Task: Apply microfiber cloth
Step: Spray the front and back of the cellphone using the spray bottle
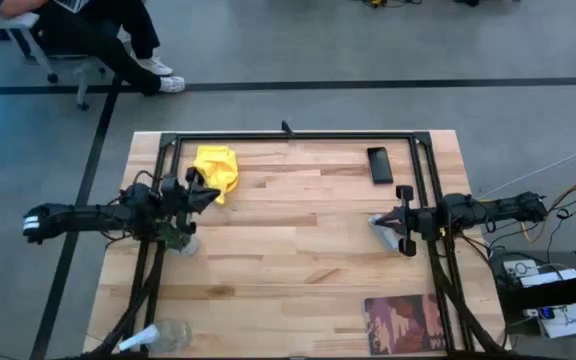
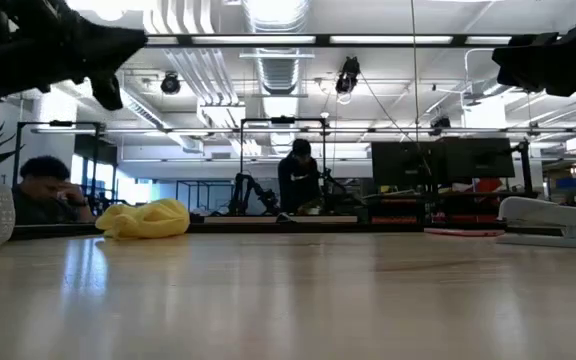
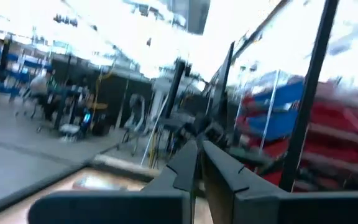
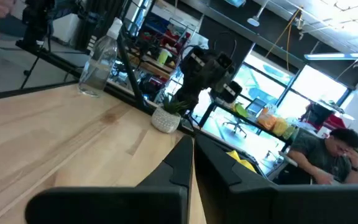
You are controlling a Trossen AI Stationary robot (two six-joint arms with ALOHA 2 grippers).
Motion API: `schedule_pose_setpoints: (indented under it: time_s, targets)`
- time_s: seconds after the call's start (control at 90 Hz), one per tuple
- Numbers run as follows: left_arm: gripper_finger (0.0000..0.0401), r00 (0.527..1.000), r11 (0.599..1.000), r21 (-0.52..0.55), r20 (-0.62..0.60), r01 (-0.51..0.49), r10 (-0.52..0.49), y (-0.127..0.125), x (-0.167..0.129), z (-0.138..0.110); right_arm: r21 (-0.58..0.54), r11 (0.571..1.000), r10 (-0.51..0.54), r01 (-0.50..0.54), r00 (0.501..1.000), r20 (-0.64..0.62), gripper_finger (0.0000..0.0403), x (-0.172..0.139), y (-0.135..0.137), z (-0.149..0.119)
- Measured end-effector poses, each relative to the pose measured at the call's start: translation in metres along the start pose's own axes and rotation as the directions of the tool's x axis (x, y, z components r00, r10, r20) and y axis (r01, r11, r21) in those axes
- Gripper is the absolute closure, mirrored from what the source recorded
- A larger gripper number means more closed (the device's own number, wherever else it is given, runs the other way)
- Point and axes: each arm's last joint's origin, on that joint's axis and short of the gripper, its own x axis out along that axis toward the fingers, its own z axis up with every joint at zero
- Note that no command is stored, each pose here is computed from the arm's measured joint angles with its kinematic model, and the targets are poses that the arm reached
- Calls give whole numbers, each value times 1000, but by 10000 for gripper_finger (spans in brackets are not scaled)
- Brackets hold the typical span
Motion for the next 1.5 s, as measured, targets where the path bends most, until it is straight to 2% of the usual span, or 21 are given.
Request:
schedule_pose_setpoints:
  time_s: [0.1,0.178,0.322,0.444,0.5,0.556,0.667,0.733,0.989,1.1,1.211,1.3,1.344,1.4,1.5]
  targets:
    - [395,999,999,-14,5,45,-45,-4,5,9,0,1000,1,-1,1000,0,403,0,0,0]
    - [395,999,1000,5,-18,29,-29,-6,13,17,0,1000,0,0,1000,0,403,0,0,0]
    - [395,988,990,103,-115,-92,103,-6,34,30,0,1000,1,-1,1000,-1,403,0,0,0]
    - [395,938,959,155,-218,-239,269,-2,53,32,0,1000,0,0,1000,0,403,0,0,0]
    - [395,890,928,197,-277,-317,363,1,60,30,0,1000,1,-1,1000,-1,403,0,0,0]
    - [395,811,875,261,-338,-407,478,7,65,26,0,1000,0,0,1000,1,403,0,0,0]
    - [395,596,691,358,-349,-628,723,21,74,24,0,1000,-1,1,1000,1,403,0,0,0]
    - [395,487,606,394,-366,-691,793,31,77,19,0,1000,-29,29,1000,12,403,0,-2,2]
    - [385,284,454,464,-392,-760,875,70,80,2,-2,999,-39,39,999,20,403,0,-2,3]
    - [357,226,421,432,-433,-797,873,89,76,-2,1,999,-44,44,999,26,403,0,-3,3]
    - [309,204,414,416,-462,-810,863,102,81,0,-30,998,-45,46,999,28,403,0,-3,3]
    - [261,137,385,448,-492,-807,860,108,85,1,-5,999,-49,50,998,37,403,0,-3,4]
    - [236,98,368,461,-510,-807,854,111,88,1,37,998,-49,48,998,37,403,0,-3,4]
    - [206,54,361,483,-539,-797,840,113,91,1,152,987,-52,45,998,43,403,0,-3,5]
    - [157,7,369,505,-583,-780,812,117,99,-1,356,934,-54,35,998,44,403,0,-4,5]
